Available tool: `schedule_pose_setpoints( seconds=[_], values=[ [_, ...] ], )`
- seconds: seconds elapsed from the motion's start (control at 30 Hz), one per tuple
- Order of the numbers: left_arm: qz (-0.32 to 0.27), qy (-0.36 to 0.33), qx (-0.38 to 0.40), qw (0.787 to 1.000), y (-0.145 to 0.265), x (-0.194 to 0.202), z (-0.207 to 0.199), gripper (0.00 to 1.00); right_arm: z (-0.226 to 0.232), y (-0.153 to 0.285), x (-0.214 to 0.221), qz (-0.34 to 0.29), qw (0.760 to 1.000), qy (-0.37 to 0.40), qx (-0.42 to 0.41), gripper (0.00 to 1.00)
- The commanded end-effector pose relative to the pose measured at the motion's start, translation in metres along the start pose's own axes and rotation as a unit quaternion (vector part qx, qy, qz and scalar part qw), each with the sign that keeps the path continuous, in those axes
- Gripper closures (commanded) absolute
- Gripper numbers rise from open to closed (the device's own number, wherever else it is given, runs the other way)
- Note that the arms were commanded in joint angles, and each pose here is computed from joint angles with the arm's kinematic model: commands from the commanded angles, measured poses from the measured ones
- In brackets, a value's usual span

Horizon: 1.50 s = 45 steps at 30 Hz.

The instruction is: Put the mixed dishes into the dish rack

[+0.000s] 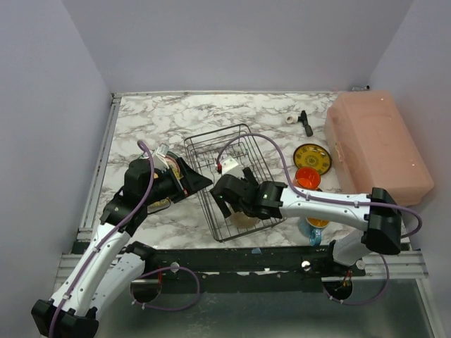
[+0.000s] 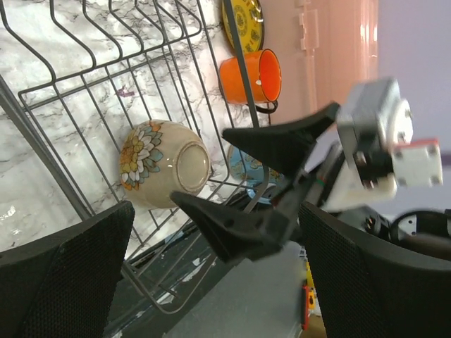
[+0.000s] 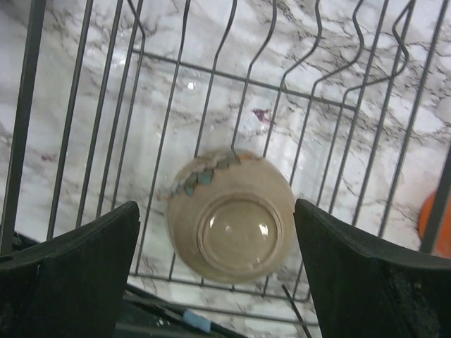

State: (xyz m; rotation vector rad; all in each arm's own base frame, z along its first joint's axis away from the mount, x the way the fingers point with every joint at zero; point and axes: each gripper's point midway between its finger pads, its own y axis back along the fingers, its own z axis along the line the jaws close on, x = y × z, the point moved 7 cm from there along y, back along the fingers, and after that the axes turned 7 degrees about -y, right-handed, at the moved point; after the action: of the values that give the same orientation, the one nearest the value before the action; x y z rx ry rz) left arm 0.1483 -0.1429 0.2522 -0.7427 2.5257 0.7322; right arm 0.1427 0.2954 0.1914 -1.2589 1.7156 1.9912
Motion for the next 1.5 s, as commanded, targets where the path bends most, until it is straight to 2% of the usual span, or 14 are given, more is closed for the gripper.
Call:
schedule_pose_setpoints(
  seconds=[0.0,0.17,0.37,0.53,0.73,0.87,1.1,1.27,1.37,1.47],
  values=[
    [0.006,-0.015,-0.022,1.000,0.001,0.008,0.014,0.01,0.012,-0.032,-0.015,0.000,0.999,-0.033,-0.032,0.08],
    [0.033,-0.015,-0.045,0.998,-0.013,0.019,0.036,0.01,0.005,-0.054,-0.004,0.029,0.999,0.024,0.008,0.09],
    [0.074,0.000,-0.070,0.995,-0.032,0.030,0.060,0.04,-0.021,-0.049,0.026,0.085,0.992,0.064,0.070,0.12],
    [0.083,0.006,-0.081,0.993,-0.041,0.032,0.069,0.05,-0.041,-0.026,0.041,0.101,0.990,0.027,0.096,0.16],
    [0.079,-0.005,-0.078,0.994,-0.045,0.026,0.067,0.05,-0.040,-0.011,0.048,0.103,0.993,-0.034,0.056,0.19],
    [0.059,-0.023,-0.094,0.994,-0.039,0.019,0.064,0.01,-0.031,-0.009,0.037,0.079,0.996,-0.047,0.020,0.13],
    [0.007,-0.071,-0.127,0.989,-0.009,0.008,0.054,0.01,-0.024,-0.007,0.012,0.041,0.998,-0.053,0.007,0.04],
    [-0.019,-0.103,-0.135,0.985,0.009,0.002,0.045,0.01,-0.023,0.005,-0.009,-0.014,0.996,-0.081,-0.017,0.00],
    [-0.016,-0.118,-0.123,0.985,0.014,-0.002,0.035,0.01,-0.034,0.016,-0.021,-0.061,0.992,-0.107,0.004,0.00],
    [-0.017,-0.126,-0.100,0.987,0.014,-0.006,0.026,0.01,-0.061,0.027,-0.028,-0.121,0.978,-0.145,0.083,0.00]
  ],
)
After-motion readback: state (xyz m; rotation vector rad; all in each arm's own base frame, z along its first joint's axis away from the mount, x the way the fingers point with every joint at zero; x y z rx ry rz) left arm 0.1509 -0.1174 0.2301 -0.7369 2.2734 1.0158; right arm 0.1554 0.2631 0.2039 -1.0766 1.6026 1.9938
